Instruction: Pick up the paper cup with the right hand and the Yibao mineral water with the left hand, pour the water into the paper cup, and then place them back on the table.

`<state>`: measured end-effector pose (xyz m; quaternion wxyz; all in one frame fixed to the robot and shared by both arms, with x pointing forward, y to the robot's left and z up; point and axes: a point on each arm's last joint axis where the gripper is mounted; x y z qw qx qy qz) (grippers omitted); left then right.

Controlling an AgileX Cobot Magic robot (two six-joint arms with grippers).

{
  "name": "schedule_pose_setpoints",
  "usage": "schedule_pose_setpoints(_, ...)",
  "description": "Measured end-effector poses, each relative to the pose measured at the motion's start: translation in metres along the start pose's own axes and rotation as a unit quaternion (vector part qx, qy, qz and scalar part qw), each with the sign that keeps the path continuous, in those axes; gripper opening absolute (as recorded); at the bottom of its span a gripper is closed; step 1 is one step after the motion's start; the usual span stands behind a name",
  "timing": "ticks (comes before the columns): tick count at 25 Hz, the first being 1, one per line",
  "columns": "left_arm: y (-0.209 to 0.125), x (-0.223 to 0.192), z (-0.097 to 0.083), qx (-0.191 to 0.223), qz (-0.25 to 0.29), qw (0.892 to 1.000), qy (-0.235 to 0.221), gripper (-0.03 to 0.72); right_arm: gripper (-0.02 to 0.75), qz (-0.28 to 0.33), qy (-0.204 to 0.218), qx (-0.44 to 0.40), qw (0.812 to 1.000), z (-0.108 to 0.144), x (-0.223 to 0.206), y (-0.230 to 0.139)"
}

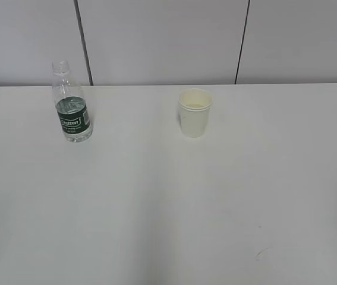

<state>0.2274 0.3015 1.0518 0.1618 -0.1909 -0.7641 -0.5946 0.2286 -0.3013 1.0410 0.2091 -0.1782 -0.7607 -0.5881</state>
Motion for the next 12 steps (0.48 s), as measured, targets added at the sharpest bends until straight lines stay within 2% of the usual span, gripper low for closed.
schedule_pose_setpoints(12,0.0000,0.0000,0.0000,0.000,0.000,1.000,0.000,0.511,0.551,0.000,-0.001,0.000,1.000,-0.0001,0.0000,0.0000)
Point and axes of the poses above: a point on each arm's last joint axis where the gripper is mounted, x pointing back along that axis away from the gripper, z along the wrist's bending axis when the last joint is at zero, y = z × x, and after that the axes turned 13 degrees about x, right-handed
